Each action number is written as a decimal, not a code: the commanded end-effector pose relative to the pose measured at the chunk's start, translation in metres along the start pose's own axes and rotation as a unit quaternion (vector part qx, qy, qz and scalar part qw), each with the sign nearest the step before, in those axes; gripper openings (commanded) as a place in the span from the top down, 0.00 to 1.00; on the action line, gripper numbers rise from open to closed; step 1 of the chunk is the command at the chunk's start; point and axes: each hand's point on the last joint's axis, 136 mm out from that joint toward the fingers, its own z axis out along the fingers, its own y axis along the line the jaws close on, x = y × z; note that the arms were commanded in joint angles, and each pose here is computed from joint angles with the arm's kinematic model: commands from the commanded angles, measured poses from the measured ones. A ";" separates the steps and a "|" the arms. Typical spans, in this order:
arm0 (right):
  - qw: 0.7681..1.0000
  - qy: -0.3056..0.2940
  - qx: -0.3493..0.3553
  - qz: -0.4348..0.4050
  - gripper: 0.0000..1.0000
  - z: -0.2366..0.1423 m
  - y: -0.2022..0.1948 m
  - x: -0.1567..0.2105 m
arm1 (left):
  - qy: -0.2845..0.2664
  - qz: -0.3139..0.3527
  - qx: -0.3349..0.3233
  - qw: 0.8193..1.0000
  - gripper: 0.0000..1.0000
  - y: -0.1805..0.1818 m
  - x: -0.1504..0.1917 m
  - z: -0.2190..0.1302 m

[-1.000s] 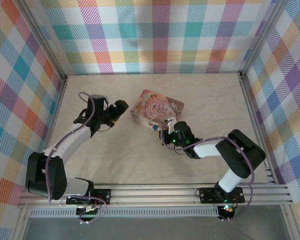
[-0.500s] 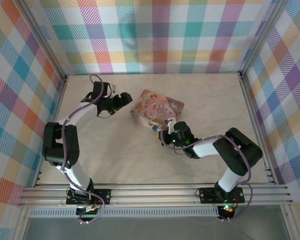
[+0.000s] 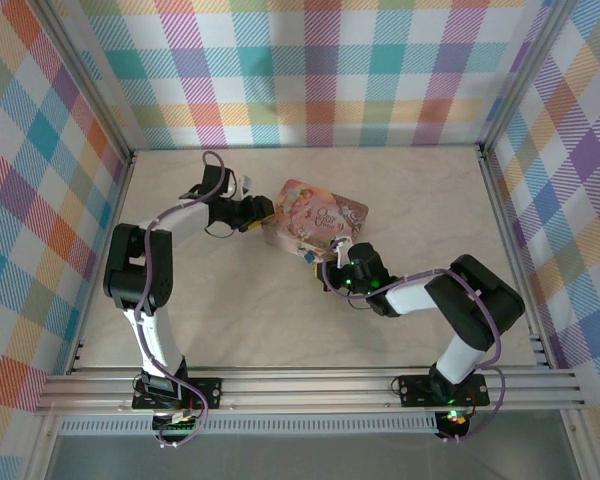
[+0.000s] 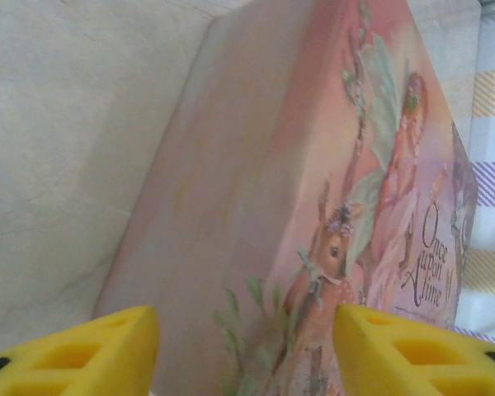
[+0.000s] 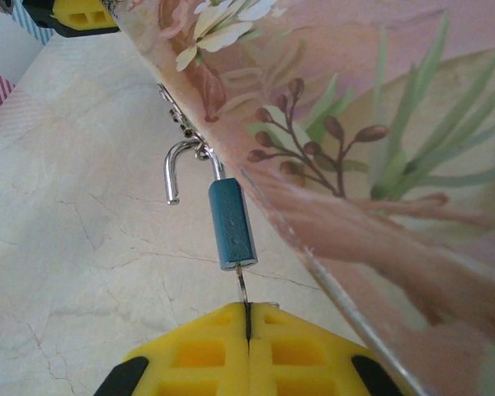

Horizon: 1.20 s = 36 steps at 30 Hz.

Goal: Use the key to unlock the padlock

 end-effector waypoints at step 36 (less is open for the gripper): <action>0.991 0.121 -0.011 0.052 0.90 -0.013 -0.009 0.060 | -0.054 -0.156 -0.057 0.985 0.64 0.035 0.102 -0.028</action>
